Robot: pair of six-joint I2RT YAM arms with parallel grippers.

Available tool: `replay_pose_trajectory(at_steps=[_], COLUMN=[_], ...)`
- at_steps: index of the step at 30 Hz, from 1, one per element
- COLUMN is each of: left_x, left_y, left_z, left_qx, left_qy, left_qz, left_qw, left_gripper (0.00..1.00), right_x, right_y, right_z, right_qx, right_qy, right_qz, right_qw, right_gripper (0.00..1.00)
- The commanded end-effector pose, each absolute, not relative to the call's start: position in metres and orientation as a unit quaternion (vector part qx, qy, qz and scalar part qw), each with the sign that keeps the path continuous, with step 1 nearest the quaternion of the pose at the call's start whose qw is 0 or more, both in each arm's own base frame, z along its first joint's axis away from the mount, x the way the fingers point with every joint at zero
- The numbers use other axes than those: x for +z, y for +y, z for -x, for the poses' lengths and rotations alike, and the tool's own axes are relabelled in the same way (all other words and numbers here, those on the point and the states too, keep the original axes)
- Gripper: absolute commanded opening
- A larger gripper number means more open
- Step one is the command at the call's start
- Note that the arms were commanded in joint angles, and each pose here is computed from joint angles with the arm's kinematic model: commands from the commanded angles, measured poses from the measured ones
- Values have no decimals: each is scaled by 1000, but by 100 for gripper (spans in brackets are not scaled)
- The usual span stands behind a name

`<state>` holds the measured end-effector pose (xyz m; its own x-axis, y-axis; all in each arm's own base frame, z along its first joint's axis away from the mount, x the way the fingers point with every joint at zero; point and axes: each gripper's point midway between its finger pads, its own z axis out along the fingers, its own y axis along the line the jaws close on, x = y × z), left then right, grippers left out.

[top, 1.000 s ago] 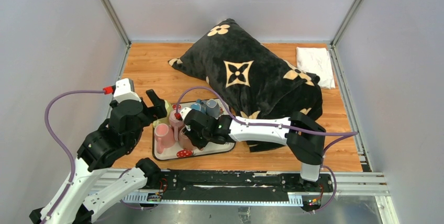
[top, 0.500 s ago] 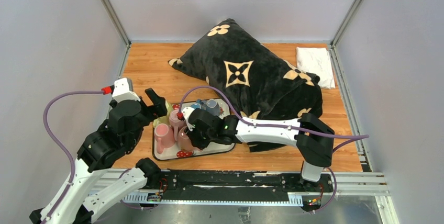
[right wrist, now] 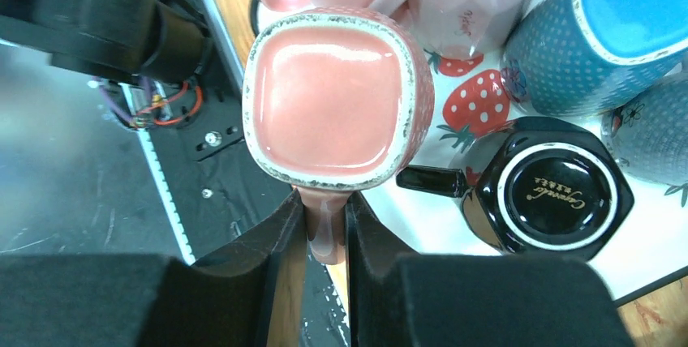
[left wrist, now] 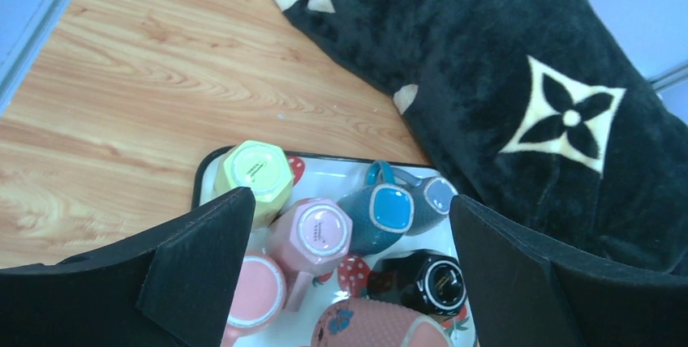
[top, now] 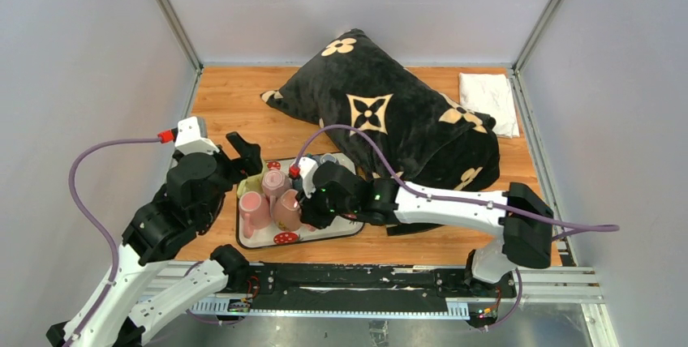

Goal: Turn the mug right side up
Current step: Turn over the cup on the tray.

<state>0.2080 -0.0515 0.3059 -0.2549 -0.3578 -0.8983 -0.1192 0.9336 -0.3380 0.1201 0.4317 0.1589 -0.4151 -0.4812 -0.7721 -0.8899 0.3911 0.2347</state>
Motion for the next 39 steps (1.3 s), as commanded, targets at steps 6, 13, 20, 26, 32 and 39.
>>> replay_pose_trajectory(at_steps=[6,13,20,26,32,39], left_x=[377,400,404,403,402,405], left_y=[-72,-89,-126,-155,-178,-196], left_z=[-214,-220,-227,-228,-227,-221], left_qx=[-180,-212,-268,-315,-357,-398], left_qy=[738,721,710,704,696,684], left_qz=[139,111,54,13,-18,-41], left_qw=[635,650,649,636,623,610], left_gripper=[100,100,100,100,99,98], right_x=[254,299,329,349,375,411], right_y=[420,382,335,311,298,288], right_z=[-160,-203,-244,-264,-272,-269], right_qx=[426,458,464,470,507,565], right_qy=[726,716,713,704,673,619], right_qz=[360,288,214,180,149,131], right_qw=[402,440,481,502,517,530], right_gripper=[0,0,0,0,0,0])
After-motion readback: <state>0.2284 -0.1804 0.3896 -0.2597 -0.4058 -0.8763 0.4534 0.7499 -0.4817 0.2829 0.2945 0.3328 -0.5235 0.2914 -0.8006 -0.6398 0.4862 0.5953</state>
